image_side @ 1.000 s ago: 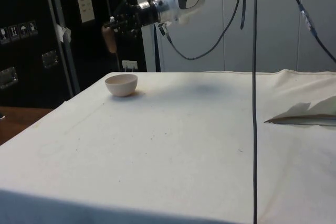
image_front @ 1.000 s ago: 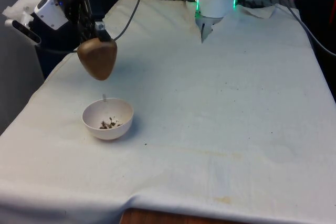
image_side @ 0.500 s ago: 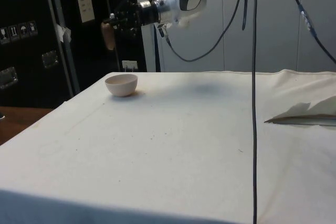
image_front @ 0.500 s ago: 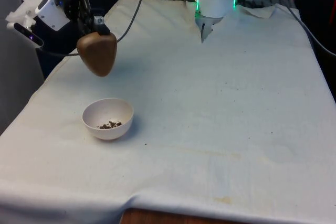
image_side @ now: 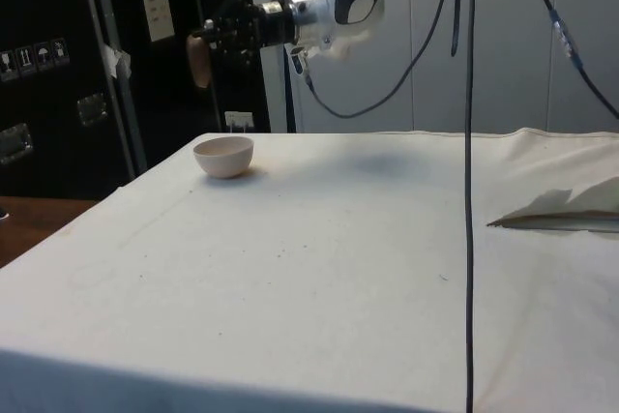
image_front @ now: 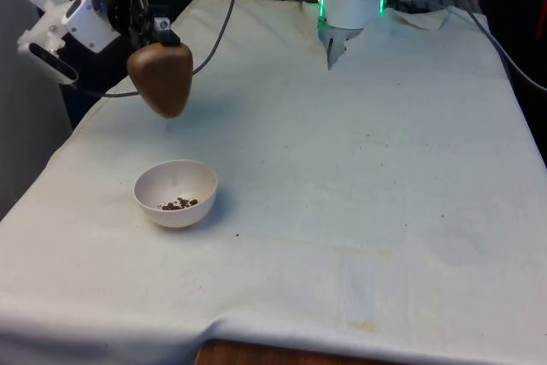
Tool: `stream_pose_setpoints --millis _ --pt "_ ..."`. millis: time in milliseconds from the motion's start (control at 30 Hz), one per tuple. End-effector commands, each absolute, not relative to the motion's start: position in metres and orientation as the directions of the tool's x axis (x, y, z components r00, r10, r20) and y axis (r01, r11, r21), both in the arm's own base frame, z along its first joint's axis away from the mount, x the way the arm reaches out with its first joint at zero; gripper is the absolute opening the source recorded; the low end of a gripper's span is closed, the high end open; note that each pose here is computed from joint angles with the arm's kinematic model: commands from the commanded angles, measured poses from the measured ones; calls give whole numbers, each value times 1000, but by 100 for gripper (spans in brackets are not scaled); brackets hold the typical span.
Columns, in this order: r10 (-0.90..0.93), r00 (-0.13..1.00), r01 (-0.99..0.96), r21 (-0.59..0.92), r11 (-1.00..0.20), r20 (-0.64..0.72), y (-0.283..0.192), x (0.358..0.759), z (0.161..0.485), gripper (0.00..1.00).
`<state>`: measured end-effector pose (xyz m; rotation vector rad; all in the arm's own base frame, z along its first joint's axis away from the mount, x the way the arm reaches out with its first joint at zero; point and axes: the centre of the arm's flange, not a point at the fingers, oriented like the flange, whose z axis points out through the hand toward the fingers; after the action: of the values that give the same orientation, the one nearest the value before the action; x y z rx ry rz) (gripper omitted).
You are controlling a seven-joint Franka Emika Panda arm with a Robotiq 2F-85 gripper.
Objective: Pour the coffee beans from the cup into the bowl.
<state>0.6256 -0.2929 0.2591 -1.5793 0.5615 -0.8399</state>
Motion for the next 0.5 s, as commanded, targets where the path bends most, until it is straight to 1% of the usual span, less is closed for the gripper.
stream_pose_setpoints --millis 0,467 --pt "-760 619 109 -980 -169 200 -293 626 259 0" --pt "-762 615 166 -978 -123 200 -291 620 256 0"
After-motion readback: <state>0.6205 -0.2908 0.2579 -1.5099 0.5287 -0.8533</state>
